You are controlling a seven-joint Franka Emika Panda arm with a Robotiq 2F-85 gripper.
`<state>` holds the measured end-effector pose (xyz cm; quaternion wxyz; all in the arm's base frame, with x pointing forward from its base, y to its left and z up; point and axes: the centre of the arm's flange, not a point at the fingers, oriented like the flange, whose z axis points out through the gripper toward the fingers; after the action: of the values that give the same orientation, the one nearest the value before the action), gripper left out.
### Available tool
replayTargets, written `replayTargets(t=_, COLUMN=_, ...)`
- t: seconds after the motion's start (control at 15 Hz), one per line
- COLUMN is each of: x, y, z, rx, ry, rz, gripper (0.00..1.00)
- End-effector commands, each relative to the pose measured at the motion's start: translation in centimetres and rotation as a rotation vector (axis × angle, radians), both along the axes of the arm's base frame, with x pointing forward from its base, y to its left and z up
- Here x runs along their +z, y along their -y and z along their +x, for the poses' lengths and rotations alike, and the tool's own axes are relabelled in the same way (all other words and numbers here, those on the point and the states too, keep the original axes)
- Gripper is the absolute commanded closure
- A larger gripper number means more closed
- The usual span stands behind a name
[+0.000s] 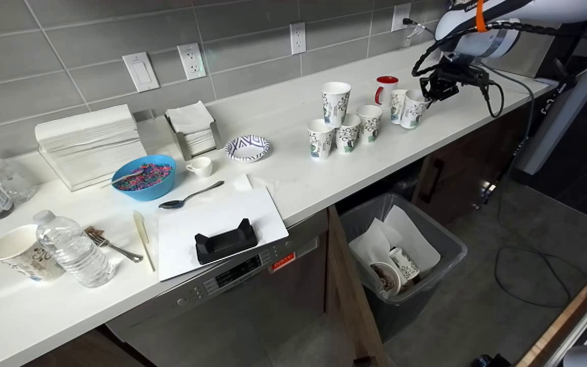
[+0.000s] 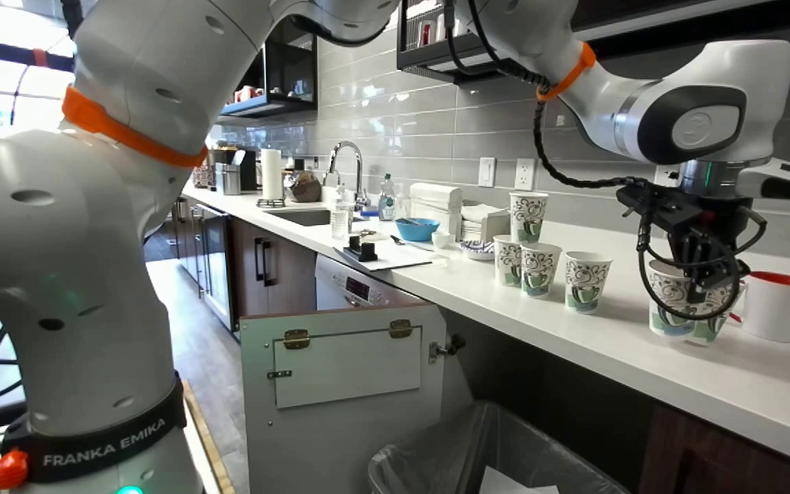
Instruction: Stack the paper cups on top of each other
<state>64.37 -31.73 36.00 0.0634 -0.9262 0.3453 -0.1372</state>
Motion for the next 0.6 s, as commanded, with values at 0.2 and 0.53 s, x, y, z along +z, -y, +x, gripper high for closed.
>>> replayTargets(t=0.2, x=2.4, y=-1.8, z=-2.0, rx=0.026, ry=-0.022, rz=-0.043, gripper=0.99)
replayTargets(t=0.53, x=4.8, y=-3.6, z=-3.2, rx=0.098, ry=-0.071, rz=-0.093, gripper=0.99)
